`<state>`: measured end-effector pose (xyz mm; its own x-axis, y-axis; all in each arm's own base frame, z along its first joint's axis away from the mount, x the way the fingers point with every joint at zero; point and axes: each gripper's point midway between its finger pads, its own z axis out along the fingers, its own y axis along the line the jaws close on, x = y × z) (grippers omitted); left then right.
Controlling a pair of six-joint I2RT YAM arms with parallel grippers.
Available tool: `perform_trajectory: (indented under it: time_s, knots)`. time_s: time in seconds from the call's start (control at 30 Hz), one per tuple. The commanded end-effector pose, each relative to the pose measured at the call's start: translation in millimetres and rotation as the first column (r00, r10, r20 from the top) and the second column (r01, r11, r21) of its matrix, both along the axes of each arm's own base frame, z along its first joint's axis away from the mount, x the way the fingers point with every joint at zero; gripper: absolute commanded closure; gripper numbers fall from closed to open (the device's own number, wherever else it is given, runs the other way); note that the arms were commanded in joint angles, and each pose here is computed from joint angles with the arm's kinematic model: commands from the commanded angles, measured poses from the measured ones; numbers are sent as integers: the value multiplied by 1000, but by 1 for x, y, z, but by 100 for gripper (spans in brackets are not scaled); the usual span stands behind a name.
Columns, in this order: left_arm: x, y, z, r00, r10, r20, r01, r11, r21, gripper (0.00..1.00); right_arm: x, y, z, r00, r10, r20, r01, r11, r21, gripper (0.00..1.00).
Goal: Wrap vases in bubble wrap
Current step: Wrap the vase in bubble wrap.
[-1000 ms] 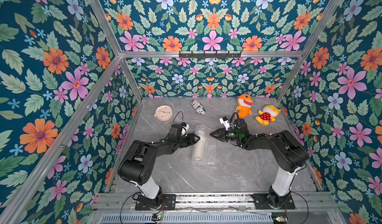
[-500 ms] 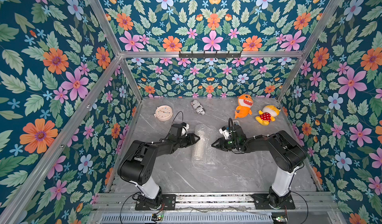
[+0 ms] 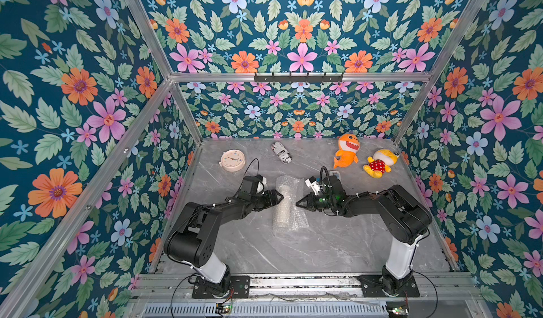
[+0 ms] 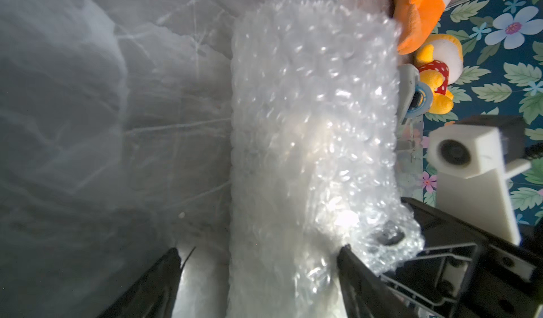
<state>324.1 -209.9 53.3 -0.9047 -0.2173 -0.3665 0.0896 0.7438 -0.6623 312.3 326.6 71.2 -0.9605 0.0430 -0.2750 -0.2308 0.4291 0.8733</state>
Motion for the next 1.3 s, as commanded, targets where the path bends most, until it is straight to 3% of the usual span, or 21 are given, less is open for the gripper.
perform_trajectory:
  time_s: [0.0,0.3,0.4,0.57,0.67,0.97,1.27]
  knots:
    - [-5,-2,3,1000,-19,-6,19,1000,15,11,4,7,17,999,13,40,-15,999,47,100]
    - [-12,-14,-2,999,-33,-13,33,999,3,7,5,9,17,999,19,36,-21,998,51,100]
    - [-13,-13,-12,999,-36,-32,37,999,36,13,4,8,19,999,20,38,-22,998,53,100]
    - [-18,-10,-35,996,-42,-81,50,995,89,30,4,9,27,998,29,60,-33,997,64,100]
    - [-19,-8,-36,996,-43,-78,51,993,107,34,3,11,33,997,44,63,-49,995,91,100]
    - [-22,-15,-29,996,-72,-45,76,993,85,36,8,31,49,992,110,61,-119,976,184,82]
    - [-25,-20,-29,995,-88,-39,90,994,66,39,24,46,42,991,122,48,-129,972,195,73]
